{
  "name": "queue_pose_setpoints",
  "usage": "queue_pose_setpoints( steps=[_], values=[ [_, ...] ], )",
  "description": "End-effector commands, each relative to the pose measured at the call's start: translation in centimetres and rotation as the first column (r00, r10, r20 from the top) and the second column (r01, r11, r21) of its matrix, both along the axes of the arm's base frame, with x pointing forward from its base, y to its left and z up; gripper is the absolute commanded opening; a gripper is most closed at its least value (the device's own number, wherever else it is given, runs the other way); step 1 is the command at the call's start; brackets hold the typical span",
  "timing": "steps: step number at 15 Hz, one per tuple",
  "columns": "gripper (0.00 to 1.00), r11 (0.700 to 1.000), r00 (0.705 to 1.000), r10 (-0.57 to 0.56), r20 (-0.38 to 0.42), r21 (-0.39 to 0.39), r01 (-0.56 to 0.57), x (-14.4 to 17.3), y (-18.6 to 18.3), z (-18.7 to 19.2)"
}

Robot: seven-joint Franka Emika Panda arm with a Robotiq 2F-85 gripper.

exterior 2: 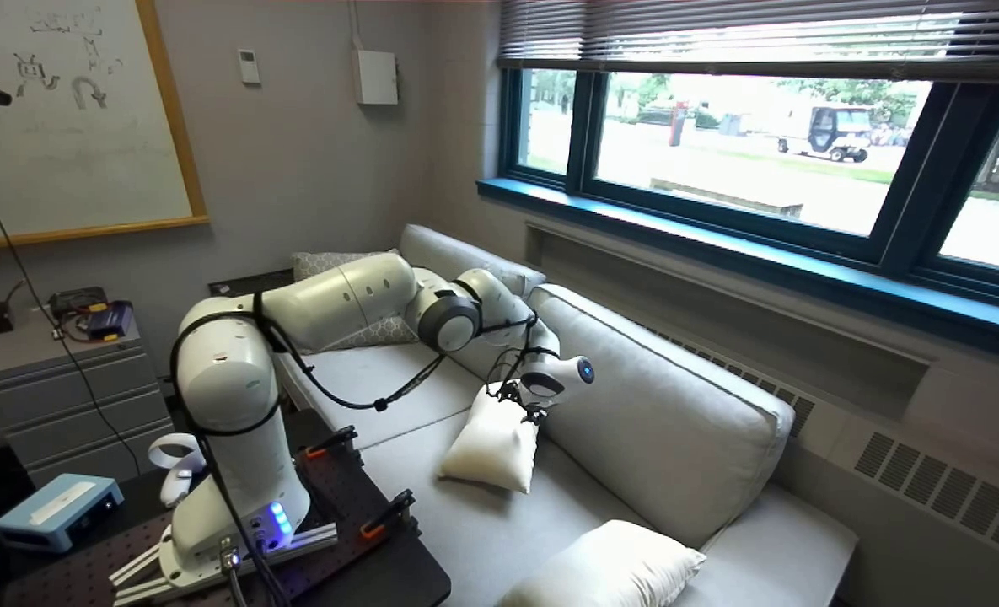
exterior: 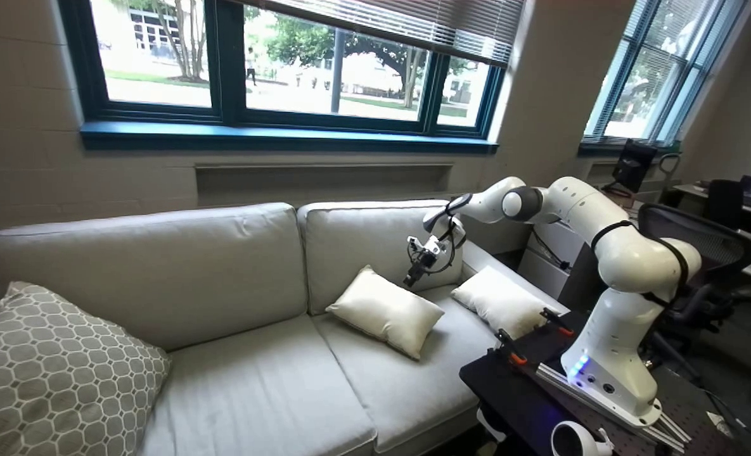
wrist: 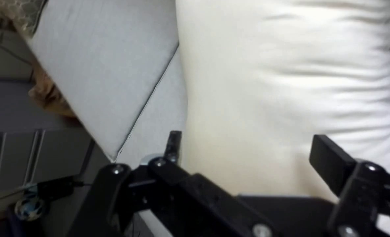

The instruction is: Arrange the two small pillows against the right armrest of the sofa

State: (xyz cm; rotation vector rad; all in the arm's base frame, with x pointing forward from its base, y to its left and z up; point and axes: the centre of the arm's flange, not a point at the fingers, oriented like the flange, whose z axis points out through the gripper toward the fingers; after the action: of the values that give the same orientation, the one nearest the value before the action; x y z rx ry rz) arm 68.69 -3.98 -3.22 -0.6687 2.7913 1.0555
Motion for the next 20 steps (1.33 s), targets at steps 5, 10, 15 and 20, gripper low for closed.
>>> queue_pose_setpoints(
  steps=[5, 10, 15, 20],
  values=[
    [1.0, 0.997, 0.996, 0.057, -0.066, 0.062, -0.053, -0.7, -2.4, -2.5],
    [1.0, 0.999, 0.998, 0.041, -0.053, 0.028, -0.039, -0.7, -2.2, -3.0],
    [1.0, 0.999, 0.999, 0.004, -0.052, -0.048, -0.007, 0.6, -4.4, -5.7],
    [1.0, 0.991, 0.999, -0.041, -0.033, -0.126, 0.036, 2.3, -5.9, -8.4]
  ],
)
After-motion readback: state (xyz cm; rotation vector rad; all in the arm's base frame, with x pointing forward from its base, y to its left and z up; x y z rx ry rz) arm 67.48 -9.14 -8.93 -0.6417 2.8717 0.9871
